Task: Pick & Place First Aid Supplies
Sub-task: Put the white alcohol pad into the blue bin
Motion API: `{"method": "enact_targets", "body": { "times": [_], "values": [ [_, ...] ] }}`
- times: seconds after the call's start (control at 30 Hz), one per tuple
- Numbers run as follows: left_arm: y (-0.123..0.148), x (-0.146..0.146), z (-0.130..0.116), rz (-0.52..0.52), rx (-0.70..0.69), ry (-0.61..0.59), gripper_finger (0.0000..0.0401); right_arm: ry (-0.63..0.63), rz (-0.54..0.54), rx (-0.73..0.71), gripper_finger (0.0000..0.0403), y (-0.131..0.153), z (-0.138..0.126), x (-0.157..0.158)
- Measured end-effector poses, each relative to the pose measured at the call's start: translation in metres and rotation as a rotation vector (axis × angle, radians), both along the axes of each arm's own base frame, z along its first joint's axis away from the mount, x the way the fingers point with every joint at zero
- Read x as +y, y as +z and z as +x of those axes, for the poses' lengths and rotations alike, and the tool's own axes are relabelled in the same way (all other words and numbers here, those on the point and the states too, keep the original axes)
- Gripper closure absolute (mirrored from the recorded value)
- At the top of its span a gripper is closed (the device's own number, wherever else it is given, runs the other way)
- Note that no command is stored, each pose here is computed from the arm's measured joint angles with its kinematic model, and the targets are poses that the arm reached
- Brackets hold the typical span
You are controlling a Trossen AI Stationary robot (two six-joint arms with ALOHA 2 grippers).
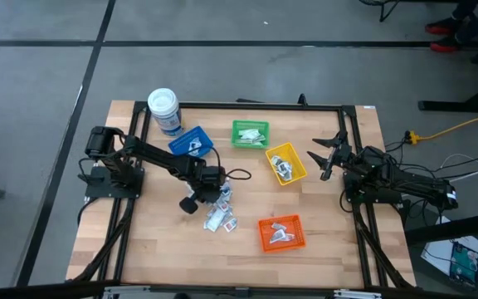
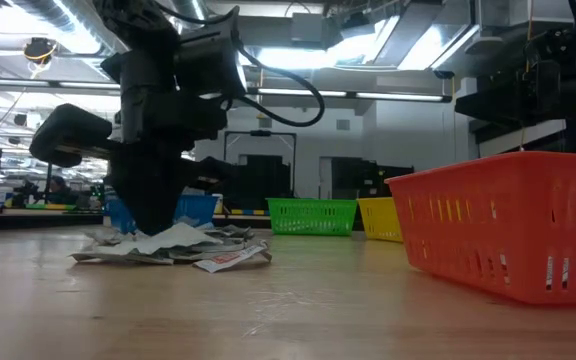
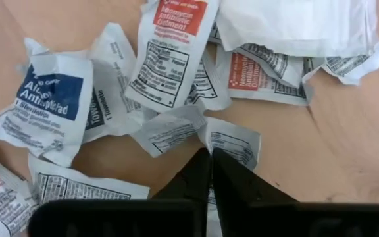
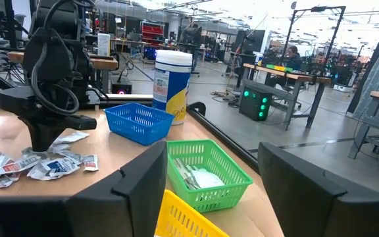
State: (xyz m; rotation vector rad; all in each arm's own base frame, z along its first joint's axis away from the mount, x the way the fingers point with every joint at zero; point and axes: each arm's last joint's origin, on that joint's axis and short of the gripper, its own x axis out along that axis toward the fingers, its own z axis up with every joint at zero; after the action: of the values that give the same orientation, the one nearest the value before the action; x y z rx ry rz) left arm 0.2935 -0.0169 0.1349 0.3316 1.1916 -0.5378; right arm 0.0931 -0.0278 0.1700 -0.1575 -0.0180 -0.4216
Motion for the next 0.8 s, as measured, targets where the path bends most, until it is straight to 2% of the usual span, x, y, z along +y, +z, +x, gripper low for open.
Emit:
{"method": "enact_targets", "body": {
  "times": [0.17,0.3,0.57,0.8],
  "values": [
    [0.005,0.002,-0.001,-0.004,-0.006,0.055,0.0399,0.001,0.000,0.000,0.0166,0.000,0.000,0.000],
    [0.026,0.012,-0.004,-0.063,-0.061,0.158,0.0399,0.001,0.000,0.000,0.0166,0.000,0.000,0.000],
    [0.068,0.038,-0.015,-0.588,-0.101,0.294,0.0399,0.000,0.000,0.000,0.0166,0.000,0.000,0.000],
    [0.086,0.057,-0.014,-1.055,-0.037,0.274,0.0400,0.000,0.000,0.000,0.0166,0.000,0.000,0.000]
  ]
}}
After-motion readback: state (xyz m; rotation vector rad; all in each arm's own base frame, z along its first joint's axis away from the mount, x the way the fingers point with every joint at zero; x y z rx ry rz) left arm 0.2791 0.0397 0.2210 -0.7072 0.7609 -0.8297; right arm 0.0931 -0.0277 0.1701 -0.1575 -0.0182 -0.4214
